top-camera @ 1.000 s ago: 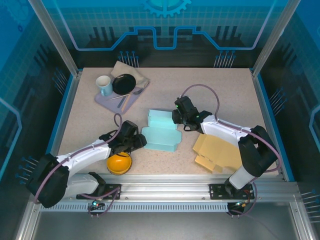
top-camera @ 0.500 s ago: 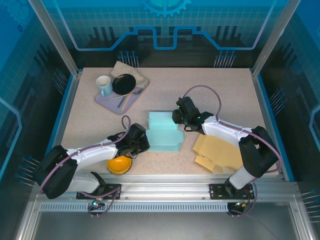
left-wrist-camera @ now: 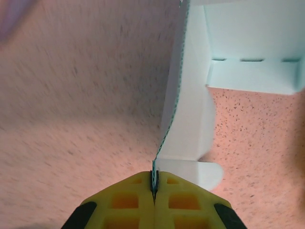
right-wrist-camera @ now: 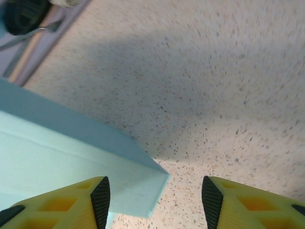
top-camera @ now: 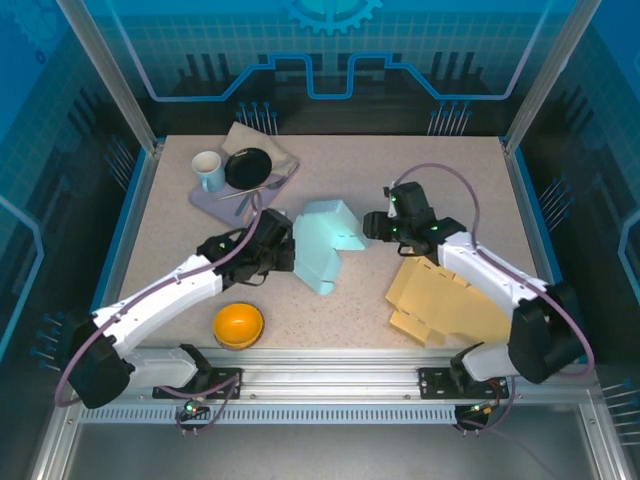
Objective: Fold the paper box
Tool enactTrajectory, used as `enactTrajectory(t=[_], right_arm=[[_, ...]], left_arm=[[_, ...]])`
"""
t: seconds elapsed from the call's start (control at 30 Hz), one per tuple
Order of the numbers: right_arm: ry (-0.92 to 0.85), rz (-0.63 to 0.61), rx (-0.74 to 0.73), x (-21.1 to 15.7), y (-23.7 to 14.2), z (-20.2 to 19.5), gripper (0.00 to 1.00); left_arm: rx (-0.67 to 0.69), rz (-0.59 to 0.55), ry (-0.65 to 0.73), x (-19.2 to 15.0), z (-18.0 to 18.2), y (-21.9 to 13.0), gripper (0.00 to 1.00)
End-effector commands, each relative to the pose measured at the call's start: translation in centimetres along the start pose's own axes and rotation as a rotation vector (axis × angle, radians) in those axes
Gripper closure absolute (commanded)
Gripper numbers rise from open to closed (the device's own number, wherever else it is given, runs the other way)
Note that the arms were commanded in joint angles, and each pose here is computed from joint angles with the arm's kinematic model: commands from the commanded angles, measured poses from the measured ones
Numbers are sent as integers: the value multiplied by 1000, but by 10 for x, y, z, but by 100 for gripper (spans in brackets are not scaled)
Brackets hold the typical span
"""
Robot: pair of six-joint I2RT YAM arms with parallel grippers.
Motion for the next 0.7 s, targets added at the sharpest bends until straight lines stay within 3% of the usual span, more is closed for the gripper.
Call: enactTrajectory(t=[0.0, 0.17, 0.33, 0.47, 0.67], right_arm=[[-163, -51, 110, 24, -49, 19, 44], [-244, -143, 72, 38, -84, 18, 43], [-254, -183, 42, 37, -96, 10, 42], [-241, -192, 30, 34, -98, 3, 42], [-194, -243, -7, 33, -107, -13, 41]], left_arm=[[149, 50, 293, 12, 19, -31, 100], [282, 76, 494, 44, 25, -61, 100], [611, 115, 734, 73, 33, -90, 100], [813, 202, 944, 79, 29, -91, 100], [821, 274, 1262, 66, -5, -72, 98]])
Point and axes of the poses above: each hand's point on the last joint's axis, 136 mm out from that joint toward the fingers, its own y axis out along the fingers, its own z axis along the line the jaws close on, x = y × z, the point moved 6 cm from there along -y, back along the fingers, and after that the axes turned 10 degrees about y, right-handed, at the moved point
